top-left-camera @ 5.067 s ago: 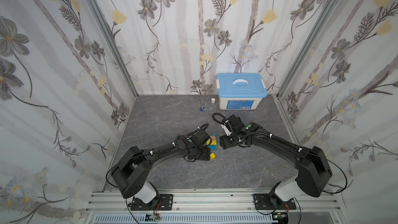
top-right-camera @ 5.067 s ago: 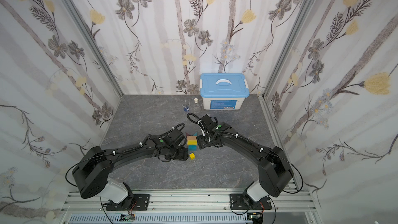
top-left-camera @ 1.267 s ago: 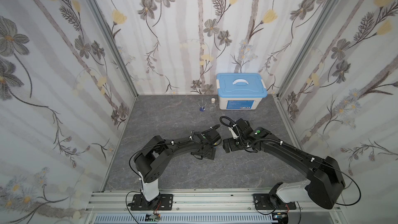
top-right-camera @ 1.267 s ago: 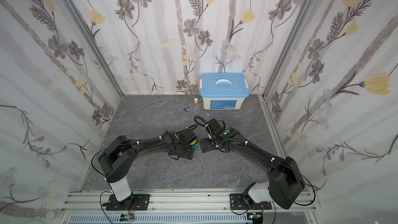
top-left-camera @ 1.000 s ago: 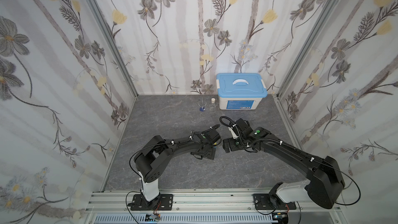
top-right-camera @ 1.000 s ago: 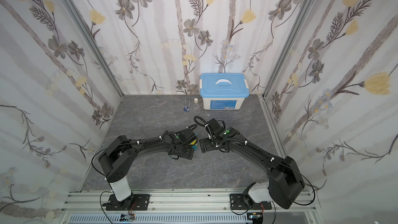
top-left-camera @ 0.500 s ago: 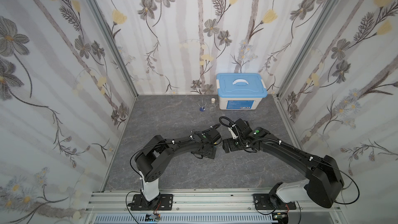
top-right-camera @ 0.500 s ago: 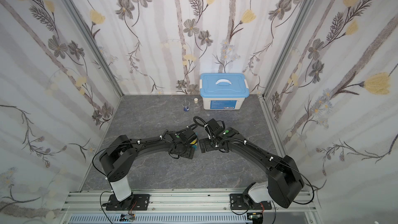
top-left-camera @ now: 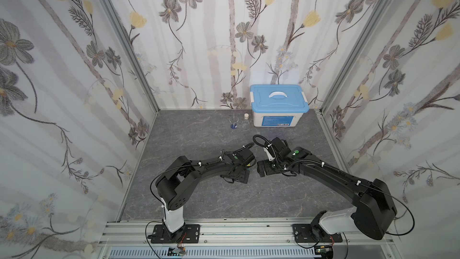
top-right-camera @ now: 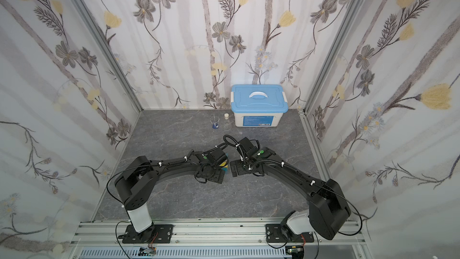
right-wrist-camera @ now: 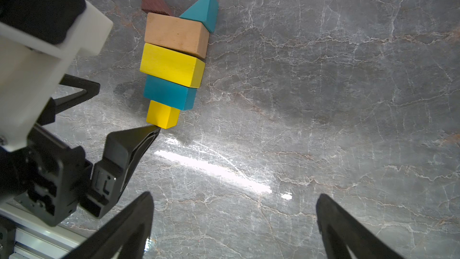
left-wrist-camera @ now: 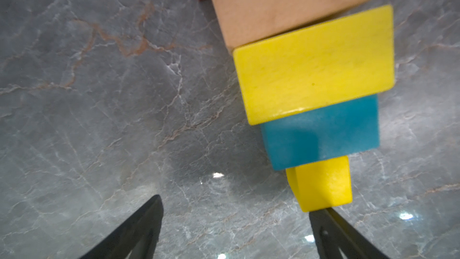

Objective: Assemble a carrot with building blocks
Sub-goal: Assemble the building block at the center of the board.

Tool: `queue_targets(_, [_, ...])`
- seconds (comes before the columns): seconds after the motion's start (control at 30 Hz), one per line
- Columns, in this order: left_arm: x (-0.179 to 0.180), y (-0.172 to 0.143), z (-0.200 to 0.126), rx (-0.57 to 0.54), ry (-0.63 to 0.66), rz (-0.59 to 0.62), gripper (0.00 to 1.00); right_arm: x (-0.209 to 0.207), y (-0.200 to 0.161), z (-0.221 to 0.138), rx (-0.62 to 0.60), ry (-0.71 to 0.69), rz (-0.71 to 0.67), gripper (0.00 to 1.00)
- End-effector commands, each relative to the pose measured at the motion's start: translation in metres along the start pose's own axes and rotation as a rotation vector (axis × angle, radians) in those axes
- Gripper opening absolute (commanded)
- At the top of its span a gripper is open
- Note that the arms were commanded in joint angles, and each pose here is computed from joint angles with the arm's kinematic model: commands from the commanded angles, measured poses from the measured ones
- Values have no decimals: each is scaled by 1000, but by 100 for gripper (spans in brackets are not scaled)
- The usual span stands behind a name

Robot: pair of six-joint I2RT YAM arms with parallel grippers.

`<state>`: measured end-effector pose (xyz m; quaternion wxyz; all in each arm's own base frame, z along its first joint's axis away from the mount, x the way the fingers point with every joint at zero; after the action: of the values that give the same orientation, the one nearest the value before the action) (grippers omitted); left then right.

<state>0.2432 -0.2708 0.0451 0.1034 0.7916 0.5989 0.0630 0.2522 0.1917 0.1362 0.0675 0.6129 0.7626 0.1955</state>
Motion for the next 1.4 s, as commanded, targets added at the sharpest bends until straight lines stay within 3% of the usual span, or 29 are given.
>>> queue_targets(0.0, [0, 4, -1, -14, 5, 6, 95, 2, 5, 0, -20, 7, 11, 100])
queue_targets(0.67, [6, -3, -8, -18, 2, 1, 100, 6, 9, -1, -27, 14, 8, 100])
queue_targets(0.9, [28, 10, -60, -133, 44, -16, 100, 9, 19, -12, -58, 40, 14, 100])
queue_targets(1.13, [79, 38, -120, -315, 39, -182, 100, 5, 34, -19, -88, 48, 12, 100])
queue_targets(1.37, [110, 54, -133, -378, 9, -321, 100, 4, 50, -18, -91, 65, 11, 100])
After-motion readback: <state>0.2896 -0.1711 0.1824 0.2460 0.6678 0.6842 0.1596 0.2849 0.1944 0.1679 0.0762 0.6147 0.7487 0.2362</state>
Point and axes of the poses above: each gripper's point midway between its finger pads, its own z axis out along the fingers, its own x axis along the line the jaws close on, y = z × x, the point moved 2 cm from there along -z, back along the fingers
